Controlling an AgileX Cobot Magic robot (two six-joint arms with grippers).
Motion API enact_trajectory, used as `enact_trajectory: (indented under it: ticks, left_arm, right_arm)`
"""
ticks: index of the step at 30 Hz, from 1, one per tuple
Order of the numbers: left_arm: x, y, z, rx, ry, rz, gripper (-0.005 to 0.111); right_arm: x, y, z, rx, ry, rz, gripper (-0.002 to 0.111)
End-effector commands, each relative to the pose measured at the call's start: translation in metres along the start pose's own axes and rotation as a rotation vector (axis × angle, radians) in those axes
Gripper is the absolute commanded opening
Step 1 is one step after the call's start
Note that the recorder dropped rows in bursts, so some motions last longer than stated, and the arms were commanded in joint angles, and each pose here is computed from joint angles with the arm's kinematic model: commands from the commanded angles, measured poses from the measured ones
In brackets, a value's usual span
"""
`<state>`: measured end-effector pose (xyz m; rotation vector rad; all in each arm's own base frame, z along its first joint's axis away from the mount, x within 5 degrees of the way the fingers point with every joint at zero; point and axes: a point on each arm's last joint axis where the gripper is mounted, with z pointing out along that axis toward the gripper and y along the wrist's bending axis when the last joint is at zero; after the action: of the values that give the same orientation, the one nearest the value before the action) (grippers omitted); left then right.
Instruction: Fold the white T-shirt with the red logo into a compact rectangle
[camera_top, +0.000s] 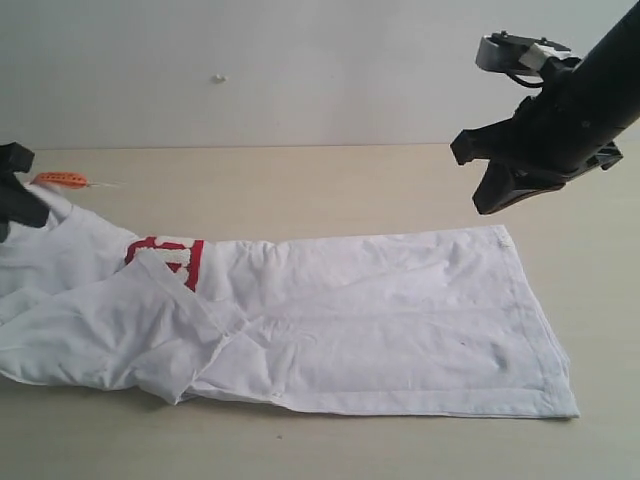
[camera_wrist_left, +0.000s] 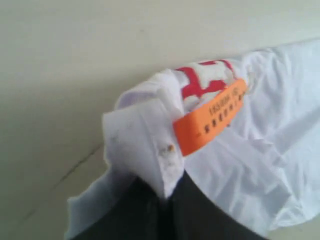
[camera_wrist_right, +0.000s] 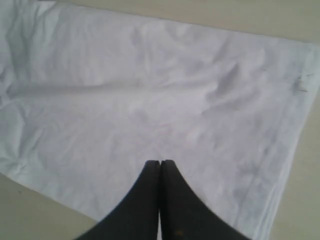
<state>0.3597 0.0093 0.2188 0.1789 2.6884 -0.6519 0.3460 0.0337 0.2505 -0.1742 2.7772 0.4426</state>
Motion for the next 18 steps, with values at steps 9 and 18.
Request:
enact_trajectory:
  ticks: [9, 18]
  left_arm:
    - [-0.027, -0.145, 0.014, 0.12, -0.076, 0.132, 0.0]
    - [-0.017, -0.246, 0.052, 0.227, -0.115, 0.225, 0.0]
  right_arm:
    - [0.006, 0.028, -0.076, -0.012, -0.238, -0.09, 0.0]
    - [0.014, 0.037, -0.1, -0.012, -0.29, -0.113, 0.0]
